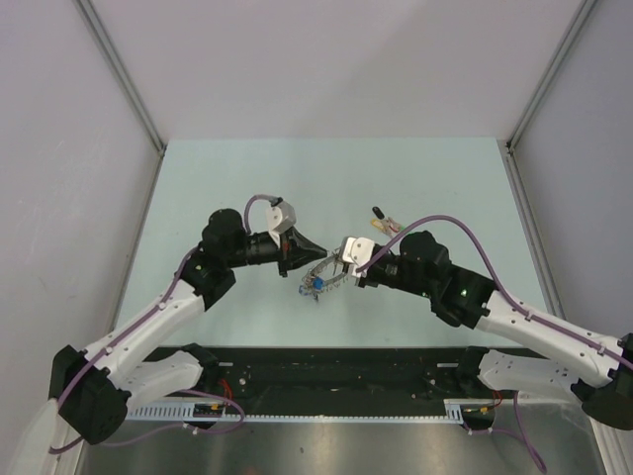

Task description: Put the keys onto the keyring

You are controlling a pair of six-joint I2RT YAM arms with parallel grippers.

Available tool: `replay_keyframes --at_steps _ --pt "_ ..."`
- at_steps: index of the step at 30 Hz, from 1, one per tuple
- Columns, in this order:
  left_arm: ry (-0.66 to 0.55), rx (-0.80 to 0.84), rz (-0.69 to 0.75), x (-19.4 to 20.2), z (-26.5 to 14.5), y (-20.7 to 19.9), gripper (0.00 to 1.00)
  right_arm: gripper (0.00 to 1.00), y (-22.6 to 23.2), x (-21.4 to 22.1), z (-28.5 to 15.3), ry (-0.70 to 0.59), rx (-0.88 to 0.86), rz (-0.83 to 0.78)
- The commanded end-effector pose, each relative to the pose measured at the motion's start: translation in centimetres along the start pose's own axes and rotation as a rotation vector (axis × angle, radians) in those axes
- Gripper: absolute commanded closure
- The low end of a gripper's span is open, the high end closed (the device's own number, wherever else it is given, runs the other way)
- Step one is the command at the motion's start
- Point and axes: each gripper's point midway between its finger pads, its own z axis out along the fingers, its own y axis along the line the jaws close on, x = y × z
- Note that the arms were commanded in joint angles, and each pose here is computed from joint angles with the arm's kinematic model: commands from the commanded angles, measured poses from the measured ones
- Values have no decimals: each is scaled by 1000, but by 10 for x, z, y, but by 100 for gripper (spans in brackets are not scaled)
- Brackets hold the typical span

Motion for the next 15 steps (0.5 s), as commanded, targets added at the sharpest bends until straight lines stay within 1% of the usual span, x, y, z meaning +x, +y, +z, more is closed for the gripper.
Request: replay_keyframes --at_steps 1,8,12,14,15 --pt "-210 -117 10 -49 -12 9 100 100 2 -7 3 -45 1 60" --pt "-358 -201 -38 -61 -18 9 100 100 7 -10 10 -75 -18 89" --pt "-417 -242 -56 -65 -21 9 100 100 13 -10 16 -85 -42 101" --pt "-437 -234 -60 -67 -19 4 100 100 16 -6 18 -75 -51 107" --pt "-444 -245 -67 -67 -19 5 100 100 13 -12 19 -100 -37 103"
